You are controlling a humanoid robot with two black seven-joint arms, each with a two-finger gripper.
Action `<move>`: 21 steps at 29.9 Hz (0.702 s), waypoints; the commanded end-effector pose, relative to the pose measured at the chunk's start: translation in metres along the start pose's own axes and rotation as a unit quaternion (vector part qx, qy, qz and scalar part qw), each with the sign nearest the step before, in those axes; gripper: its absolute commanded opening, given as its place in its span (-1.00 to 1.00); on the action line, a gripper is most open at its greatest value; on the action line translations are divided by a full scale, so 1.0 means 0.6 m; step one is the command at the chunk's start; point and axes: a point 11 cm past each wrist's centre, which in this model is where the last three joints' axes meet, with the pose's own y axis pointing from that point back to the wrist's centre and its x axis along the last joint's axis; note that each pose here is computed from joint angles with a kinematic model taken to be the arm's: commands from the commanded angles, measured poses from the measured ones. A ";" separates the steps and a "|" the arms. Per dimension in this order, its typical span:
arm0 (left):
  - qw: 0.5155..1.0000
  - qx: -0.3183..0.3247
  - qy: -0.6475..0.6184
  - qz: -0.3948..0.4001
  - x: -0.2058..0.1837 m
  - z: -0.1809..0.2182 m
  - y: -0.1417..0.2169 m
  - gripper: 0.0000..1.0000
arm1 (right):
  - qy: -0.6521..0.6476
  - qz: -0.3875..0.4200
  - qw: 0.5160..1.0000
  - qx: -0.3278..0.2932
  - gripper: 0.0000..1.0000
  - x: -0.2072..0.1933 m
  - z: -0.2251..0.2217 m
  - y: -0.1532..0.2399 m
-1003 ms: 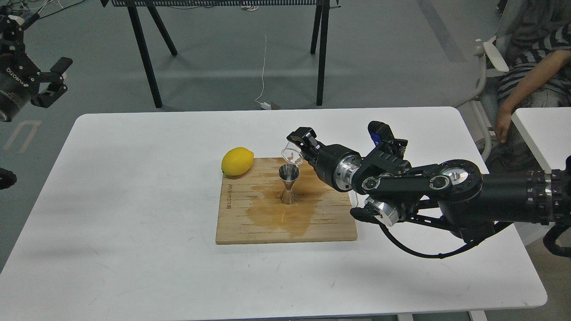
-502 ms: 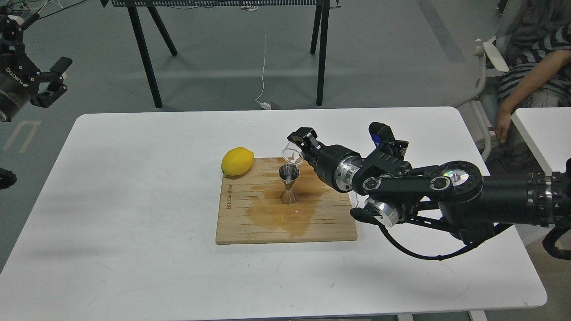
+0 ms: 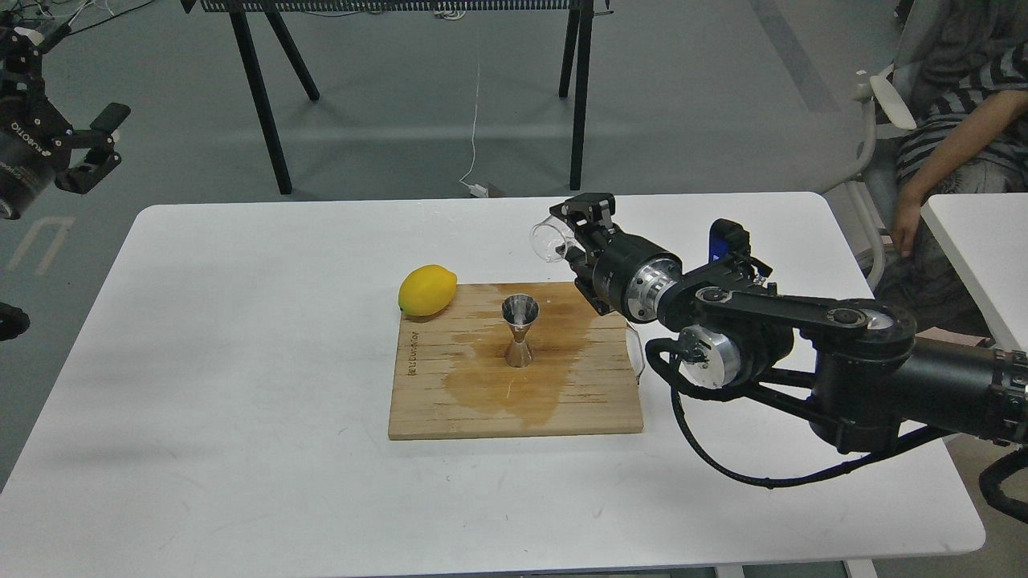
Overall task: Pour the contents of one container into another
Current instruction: 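Turn the glass cup upright and carry it back with the right gripper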
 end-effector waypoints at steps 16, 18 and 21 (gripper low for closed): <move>1.000 0.001 0.000 0.000 0.000 -0.001 0.000 0.99 | -0.367 0.076 0.918 0.129 -0.37 0.238 -0.057 0.125; 1.000 0.001 0.000 0.000 0.000 0.000 -0.001 0.99 | -0.386 0.072 0.908 0.148 -0.37 0.265 -0.044 0.144; 1.000 0.000 -0.002 0.001 0.001 0.002 0.000 0.99 | -0.409 0.068 0.893 0.175 -0.37 0.301 -0.021 0.171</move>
